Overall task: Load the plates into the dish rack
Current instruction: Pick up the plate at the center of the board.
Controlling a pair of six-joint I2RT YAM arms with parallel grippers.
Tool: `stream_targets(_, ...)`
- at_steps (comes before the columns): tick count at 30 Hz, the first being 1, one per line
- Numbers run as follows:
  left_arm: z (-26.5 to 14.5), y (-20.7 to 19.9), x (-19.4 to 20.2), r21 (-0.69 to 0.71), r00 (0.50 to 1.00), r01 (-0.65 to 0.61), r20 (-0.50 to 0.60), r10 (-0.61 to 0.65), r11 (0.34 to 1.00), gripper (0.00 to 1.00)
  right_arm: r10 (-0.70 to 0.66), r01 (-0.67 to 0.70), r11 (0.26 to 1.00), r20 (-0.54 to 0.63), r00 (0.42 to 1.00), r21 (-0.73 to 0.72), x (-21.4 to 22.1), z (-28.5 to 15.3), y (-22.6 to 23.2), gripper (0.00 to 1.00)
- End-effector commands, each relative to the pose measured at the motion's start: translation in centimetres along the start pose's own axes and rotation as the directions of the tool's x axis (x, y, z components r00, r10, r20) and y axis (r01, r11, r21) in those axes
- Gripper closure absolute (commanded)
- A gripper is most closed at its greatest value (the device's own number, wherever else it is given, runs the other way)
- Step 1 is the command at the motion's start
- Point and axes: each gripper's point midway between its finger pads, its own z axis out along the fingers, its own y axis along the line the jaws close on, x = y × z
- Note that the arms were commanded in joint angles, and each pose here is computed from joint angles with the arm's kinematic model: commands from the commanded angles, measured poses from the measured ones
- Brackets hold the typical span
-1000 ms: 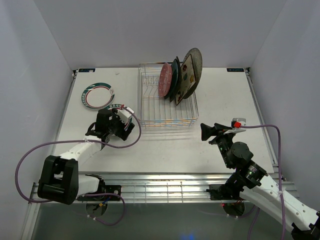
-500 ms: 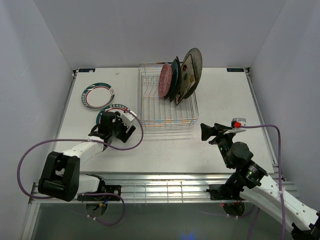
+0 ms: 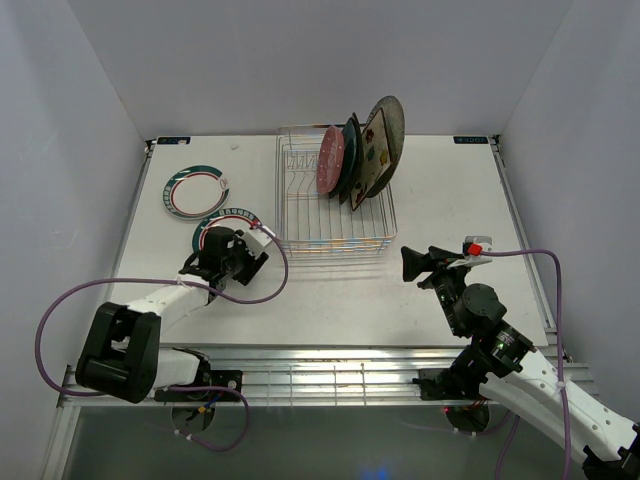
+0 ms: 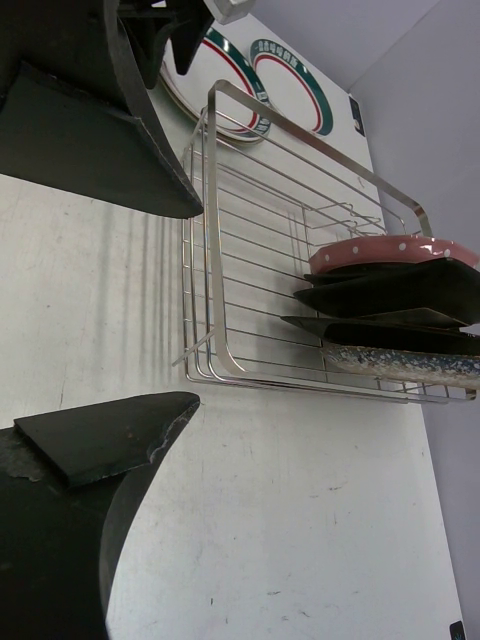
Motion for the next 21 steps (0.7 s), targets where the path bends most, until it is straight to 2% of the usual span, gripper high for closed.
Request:
stream_targets(1,0.04,-0.02,-0.2,-0.003,1.0,-0.011,0.008,0.011,1.0,0.37,0.027,-0.027,1.0,0.022,0.999,-0.015,-0.86,-0.08,0.48,0.24)
stream_targets(7,0.26,0.02,-0.03,-0.011,1.0,-0.017,-0.007,0.017,1.0,0.41,0.029,-0.028,0.999,0.022,0.999,-0.015,-0.86,-0.1,0.48,0.24)
stream_targets(14,0.0,0.04,-0.13,-0.023,1.0,-0.021,-0.002,0.021,1.0,0.58,0.027,-0.027,1.0,0.022,0.999,-0.015,-0.87,-0.14,0.45,0.24)
stream_targets(18,0.0,0.18,-0.24,-0.029,1.0,-0.011,-0.002,0.011,1.0,0.71,0.03,-0.029,0.999,0.023,0.999,-0.015,-0.91,-0.15,0.46,0.24)
stream_targets(21,-0.08,0.31,-0.38,-0.038,1.0,-0.005,0.0,0.005,0.999,0.76,0.03,-0.03,0.999,0.024,0.999,-0.016,-0.94,-0.17,0.46,0.24)
